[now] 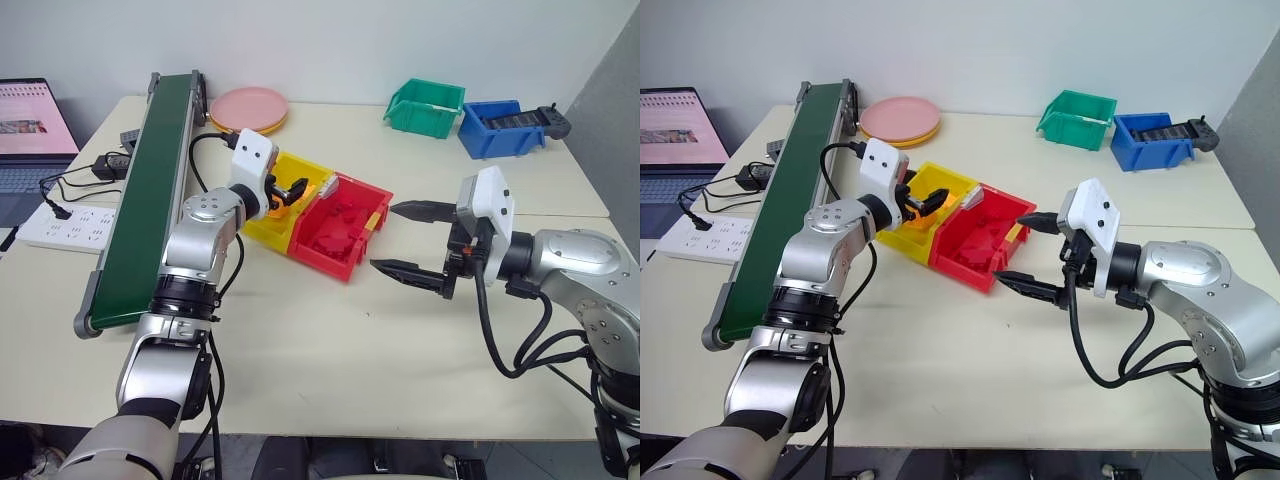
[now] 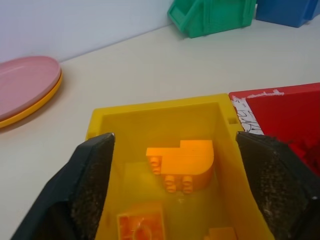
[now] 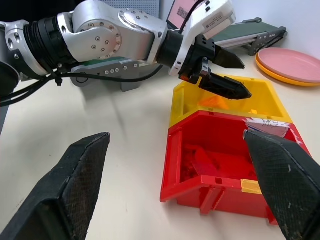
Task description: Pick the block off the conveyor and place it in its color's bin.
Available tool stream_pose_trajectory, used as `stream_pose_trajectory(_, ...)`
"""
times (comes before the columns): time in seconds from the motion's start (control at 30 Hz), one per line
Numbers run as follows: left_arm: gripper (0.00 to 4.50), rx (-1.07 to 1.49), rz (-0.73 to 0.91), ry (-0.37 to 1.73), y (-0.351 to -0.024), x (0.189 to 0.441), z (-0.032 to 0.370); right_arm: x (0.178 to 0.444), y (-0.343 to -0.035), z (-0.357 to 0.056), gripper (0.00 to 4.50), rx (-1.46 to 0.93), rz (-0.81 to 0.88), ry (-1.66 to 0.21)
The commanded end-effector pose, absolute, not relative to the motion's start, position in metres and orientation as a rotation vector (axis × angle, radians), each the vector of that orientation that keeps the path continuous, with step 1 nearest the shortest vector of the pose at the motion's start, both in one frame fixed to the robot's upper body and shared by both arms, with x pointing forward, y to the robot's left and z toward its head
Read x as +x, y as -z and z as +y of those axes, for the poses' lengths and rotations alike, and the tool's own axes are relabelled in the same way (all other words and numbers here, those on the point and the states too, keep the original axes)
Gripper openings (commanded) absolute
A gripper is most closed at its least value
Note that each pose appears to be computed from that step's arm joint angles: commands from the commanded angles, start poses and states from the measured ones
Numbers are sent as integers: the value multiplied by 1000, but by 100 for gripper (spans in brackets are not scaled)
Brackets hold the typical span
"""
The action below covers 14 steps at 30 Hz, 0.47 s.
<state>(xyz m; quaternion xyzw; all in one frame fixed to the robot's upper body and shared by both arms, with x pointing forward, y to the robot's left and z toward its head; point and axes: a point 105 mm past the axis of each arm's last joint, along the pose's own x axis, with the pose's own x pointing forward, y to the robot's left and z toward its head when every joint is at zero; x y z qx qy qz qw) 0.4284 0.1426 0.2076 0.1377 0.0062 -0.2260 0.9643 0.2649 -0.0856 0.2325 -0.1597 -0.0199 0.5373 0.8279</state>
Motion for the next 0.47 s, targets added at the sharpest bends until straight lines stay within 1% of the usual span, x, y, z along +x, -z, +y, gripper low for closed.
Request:
stream_pose_trajectory(0.03,447,302,-31,433,-230,411,149,268,-237,-92,450,-378,-79,-1110)
stream_pose_trajectory(0.1,447,340,-17,410,-227,402,155,270,-236,-94,450,-381,-89,-1098)
stream_pose_trajectory(0.17,447,378,-15,392,-223,386,166,275,-234,-97,450,-385,-113,-1073)
stream_pose_trajectory(0.23,447,352,-5,379,-219,368,176,284,-231,-103,450,-421,-180,-1005)
stream_pose_trajectory(0.3,447,303,-2,359,-218,360,182,288,-225,-107,450,-447,-214,-978)
stream_pose_trajectory(0.37,447,291,23,310,-212,352,190,286,-214,-108,450,-448,-238,-1009)
stream_pose_trajectory(0.47,447,252,52,208,-197,333,211,291,-198,-107,450,-393,-231,-991)
